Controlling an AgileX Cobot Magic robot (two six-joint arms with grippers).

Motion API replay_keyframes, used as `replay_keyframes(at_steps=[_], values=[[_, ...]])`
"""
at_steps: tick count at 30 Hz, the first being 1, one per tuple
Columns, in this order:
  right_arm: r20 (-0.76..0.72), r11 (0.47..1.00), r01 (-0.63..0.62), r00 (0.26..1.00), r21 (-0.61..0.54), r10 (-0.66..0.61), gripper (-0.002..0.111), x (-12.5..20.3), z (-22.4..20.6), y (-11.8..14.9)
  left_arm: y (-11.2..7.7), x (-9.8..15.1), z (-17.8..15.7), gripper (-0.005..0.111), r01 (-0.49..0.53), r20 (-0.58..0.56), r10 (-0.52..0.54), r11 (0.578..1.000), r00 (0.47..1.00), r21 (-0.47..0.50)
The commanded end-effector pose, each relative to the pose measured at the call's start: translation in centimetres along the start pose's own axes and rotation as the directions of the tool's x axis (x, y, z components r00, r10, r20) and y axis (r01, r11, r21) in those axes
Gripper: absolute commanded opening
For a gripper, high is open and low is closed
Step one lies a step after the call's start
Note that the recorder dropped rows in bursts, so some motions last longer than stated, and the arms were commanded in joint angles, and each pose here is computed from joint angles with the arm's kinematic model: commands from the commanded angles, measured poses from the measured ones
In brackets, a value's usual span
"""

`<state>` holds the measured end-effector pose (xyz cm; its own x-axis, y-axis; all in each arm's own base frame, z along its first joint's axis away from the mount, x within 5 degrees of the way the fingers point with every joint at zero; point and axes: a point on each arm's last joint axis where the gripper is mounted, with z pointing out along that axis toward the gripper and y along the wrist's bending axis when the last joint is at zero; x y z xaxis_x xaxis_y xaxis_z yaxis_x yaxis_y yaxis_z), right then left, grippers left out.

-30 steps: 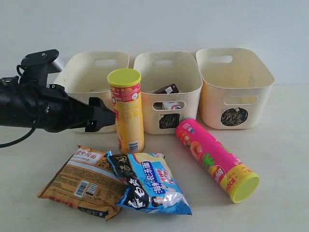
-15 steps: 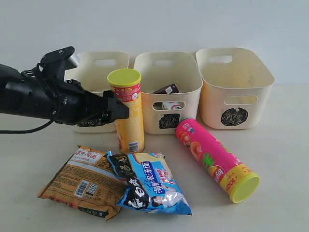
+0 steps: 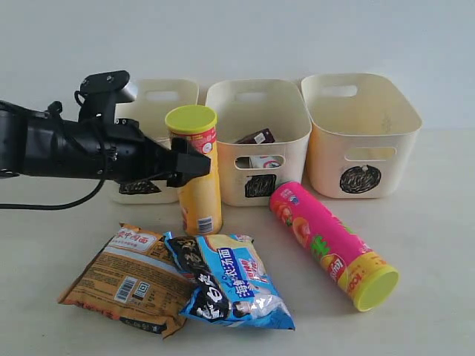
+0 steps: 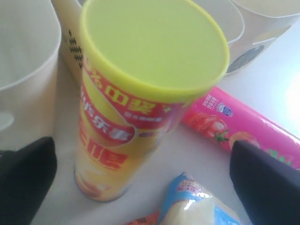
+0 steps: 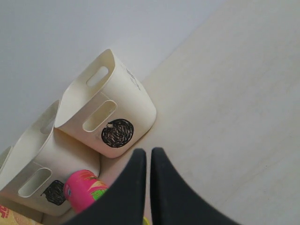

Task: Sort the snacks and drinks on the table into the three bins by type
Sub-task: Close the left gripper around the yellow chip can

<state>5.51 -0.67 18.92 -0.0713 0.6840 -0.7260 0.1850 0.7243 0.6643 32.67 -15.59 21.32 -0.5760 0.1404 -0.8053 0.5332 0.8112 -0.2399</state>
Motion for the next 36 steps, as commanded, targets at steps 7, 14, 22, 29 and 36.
replay_keyframes(at_steps=[7, 14, 22, 29, 36], values=[[0.008, 1.000, 0.002, 1.000, -0.002, -0.002, 0.000, 0.0, 0.0, 0.0, 0.0, -0.8, 2.0, 0.092, -0.069, 0.015, 0.068, 0.997, 0.998, 0.047], [0.008, 1.000, 0.002, 1.000, -0.002, -0.002, 0.000, 0.0, 0.0, 0.0, 0.4, -1.1, 3.4, 0.092, -0.068, 0.014, 0.068, 0.997, 0.998, 0.047], [0.008, 1.000, 0.002, 1.000, -0.002, -0.002, 0.000, 0.0, 0.0, 0.0, 1.1, -1.2, 4.5, 0.080, -0.067, 0.006, 0.067, 0.998, 0.998, 0.011], [0.008, 1.000, 0.002, 1.000, -0.002, -0.002, 0.000, 0.0, 0.0, 0.0, 0.9, -1.2, 4.5, 0.016, -0.026, 0.008, 0.026, 0.999, 1.000, 0.030], [0.008, 1.000, 0.002, 1.000, -0.002, -0.002, 0.000, 0.0, 0.0, 0.0, 0.0, -2.3, 3.4, 0.005, -0.038, 0.049, 0.034, 0.996, 0.998, 0.079]])
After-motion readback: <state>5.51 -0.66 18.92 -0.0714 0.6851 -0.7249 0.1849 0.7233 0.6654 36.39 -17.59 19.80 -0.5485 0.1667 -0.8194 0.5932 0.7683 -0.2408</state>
